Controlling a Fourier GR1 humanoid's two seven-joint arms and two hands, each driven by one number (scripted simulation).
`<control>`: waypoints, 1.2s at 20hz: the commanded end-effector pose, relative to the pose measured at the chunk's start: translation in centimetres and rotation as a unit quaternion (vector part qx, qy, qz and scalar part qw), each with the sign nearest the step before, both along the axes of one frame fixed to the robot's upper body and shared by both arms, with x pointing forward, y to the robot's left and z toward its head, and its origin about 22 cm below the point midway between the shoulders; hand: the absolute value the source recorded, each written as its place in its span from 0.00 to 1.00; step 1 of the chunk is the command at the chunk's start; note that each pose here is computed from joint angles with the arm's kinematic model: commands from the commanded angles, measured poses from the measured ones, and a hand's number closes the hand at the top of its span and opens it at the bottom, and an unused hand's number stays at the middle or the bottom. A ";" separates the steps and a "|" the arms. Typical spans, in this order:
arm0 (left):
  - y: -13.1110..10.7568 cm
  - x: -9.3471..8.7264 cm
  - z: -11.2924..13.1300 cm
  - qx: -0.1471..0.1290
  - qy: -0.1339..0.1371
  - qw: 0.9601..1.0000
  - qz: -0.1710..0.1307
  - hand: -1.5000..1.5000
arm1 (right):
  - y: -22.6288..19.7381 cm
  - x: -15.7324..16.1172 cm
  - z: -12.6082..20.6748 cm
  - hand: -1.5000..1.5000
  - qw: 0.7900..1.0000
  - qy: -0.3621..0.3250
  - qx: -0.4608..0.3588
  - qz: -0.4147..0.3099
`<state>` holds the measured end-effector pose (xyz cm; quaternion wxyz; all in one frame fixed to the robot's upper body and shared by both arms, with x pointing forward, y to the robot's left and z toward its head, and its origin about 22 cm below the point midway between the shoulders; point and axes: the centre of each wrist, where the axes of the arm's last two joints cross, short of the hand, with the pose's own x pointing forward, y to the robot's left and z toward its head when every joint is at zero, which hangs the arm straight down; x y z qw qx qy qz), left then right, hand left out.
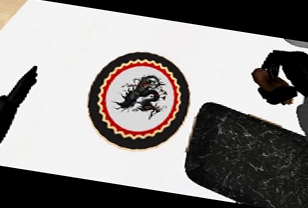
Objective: Pick the sweet potato from the tray and place it in the plate
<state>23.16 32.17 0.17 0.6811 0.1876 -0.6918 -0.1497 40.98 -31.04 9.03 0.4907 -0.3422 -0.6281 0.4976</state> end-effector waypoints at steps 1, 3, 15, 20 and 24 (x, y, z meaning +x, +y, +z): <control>-1.6 0.5 -0.2 -0.008 0.000 1.000 -0.005 0.50 | 1.1 2.2 3.8 1.00 0.994 -0.092 0.042 0.046; 0.5 0.1 0.6 0.006 0.002 1.000 0.012 0.50 | 1.4 2.2 3.8 1.00 0.985 -0.126 0.081 0.085; 0.8 -3.9 -1.1 0.005 0.012 0.999 0.035 0.50 | 11.3 0.7 6.3 1.00 0.941 -0.079 0.176 0.277; 0.5 -1.0 -1.1 0.003 0.018 0.999 0.031 0.50 | 17.2 0.7 9.5 1.00 0.938 -0.059 0.189 0.284; 1.4 -2.1 0.2 0.005 0.007 1.000 0.027 0.50 | 20.8 -1.8 7.4 1.00 0.941 -0.018 0.195 0.274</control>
